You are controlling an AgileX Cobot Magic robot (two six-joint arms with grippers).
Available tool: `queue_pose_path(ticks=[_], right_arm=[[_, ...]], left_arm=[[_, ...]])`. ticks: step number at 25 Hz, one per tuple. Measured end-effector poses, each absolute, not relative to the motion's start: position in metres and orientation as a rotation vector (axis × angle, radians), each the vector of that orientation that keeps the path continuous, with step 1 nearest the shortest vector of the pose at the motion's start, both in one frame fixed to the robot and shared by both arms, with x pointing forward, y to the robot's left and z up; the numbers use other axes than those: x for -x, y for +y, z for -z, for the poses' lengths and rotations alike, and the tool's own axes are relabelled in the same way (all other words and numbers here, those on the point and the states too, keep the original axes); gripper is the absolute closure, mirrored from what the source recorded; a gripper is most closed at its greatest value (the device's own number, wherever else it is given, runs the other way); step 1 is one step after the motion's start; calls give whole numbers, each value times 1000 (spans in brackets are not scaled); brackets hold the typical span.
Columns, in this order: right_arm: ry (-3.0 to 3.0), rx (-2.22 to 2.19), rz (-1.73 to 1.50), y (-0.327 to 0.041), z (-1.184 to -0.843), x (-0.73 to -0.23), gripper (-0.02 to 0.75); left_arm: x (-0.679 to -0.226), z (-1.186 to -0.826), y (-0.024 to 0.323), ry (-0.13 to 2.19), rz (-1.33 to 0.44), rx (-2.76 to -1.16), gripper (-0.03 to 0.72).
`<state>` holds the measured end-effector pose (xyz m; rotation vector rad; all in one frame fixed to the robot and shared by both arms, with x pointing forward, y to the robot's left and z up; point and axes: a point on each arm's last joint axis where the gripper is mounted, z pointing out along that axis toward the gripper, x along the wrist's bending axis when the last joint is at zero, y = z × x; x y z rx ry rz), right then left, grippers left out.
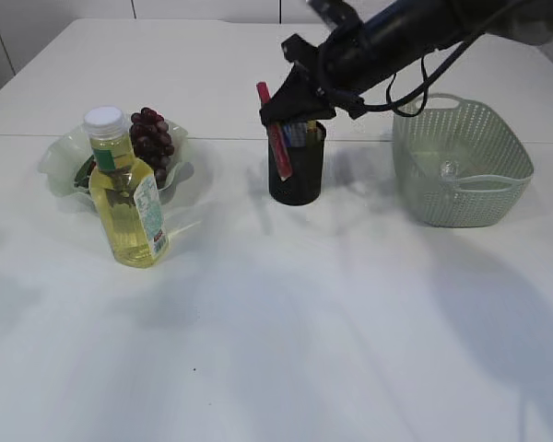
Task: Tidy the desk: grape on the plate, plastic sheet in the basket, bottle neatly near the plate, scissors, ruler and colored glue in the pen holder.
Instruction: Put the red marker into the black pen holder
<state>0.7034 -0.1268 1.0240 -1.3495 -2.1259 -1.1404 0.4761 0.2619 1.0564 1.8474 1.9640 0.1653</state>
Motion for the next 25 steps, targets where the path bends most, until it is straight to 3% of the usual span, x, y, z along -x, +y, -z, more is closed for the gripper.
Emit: queue_pose_path(ticks=[10,18,25], right_arm=[[-2161,1082,1599,-176,-1046,-723,666],[-2437,892,1827,-186,-1048,-735,666],[-2498,843,1997,-187,-1021,-755,666]], left_arm=[[-472,-1055,262,1985,-125,-1878,442],[-469,-1054,262,2004,-89,-1903,442],[-467,-1053,262,2014,-69,-1917,442]])
